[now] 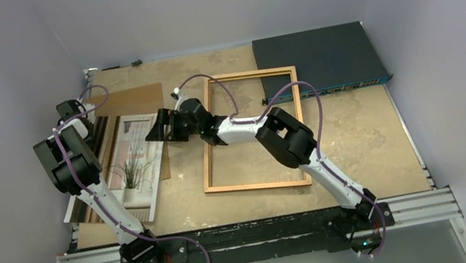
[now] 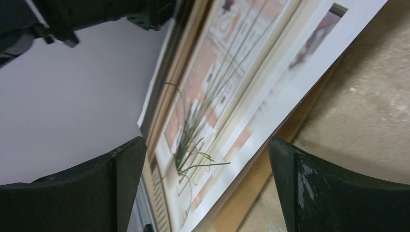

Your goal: Put the photo into the frame

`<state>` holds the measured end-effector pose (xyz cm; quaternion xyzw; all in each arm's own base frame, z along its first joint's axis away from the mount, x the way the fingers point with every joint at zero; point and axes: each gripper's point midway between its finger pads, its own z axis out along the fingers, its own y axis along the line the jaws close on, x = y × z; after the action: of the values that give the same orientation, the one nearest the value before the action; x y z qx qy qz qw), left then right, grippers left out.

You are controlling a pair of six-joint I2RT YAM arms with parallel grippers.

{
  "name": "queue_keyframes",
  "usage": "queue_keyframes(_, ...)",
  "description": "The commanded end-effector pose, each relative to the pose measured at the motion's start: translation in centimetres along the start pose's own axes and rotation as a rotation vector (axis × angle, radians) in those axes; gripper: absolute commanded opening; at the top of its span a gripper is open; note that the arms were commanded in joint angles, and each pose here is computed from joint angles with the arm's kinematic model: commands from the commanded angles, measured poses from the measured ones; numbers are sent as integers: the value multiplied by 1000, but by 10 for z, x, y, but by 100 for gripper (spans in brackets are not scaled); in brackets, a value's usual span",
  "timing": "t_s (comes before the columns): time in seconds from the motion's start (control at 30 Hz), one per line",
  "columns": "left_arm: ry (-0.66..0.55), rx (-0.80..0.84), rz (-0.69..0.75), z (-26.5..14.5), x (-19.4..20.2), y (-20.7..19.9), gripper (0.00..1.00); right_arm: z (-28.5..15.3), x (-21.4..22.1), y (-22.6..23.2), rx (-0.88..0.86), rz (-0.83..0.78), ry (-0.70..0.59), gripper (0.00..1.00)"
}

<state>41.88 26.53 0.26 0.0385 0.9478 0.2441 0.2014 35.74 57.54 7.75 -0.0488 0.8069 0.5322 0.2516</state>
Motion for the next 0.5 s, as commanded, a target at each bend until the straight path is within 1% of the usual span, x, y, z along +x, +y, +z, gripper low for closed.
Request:
queue_keyframes(0.0,45,147,35,-6,14,-42,2,-27,-24,111,-327,-49,-58,99)
queue_keyframes(0.13,43,145,37,-6,14,-42,1,-36,-25,121,-379,-59,-65,99)
queue_keyframes(0.27,41,142,37,-6,13,-41,1,-39,-17,122,-425,-48,-40,99)
queue_keyframes(0.47,38,144,34,-8,11,-41,1,-28,8,102,-495,61,38,99)
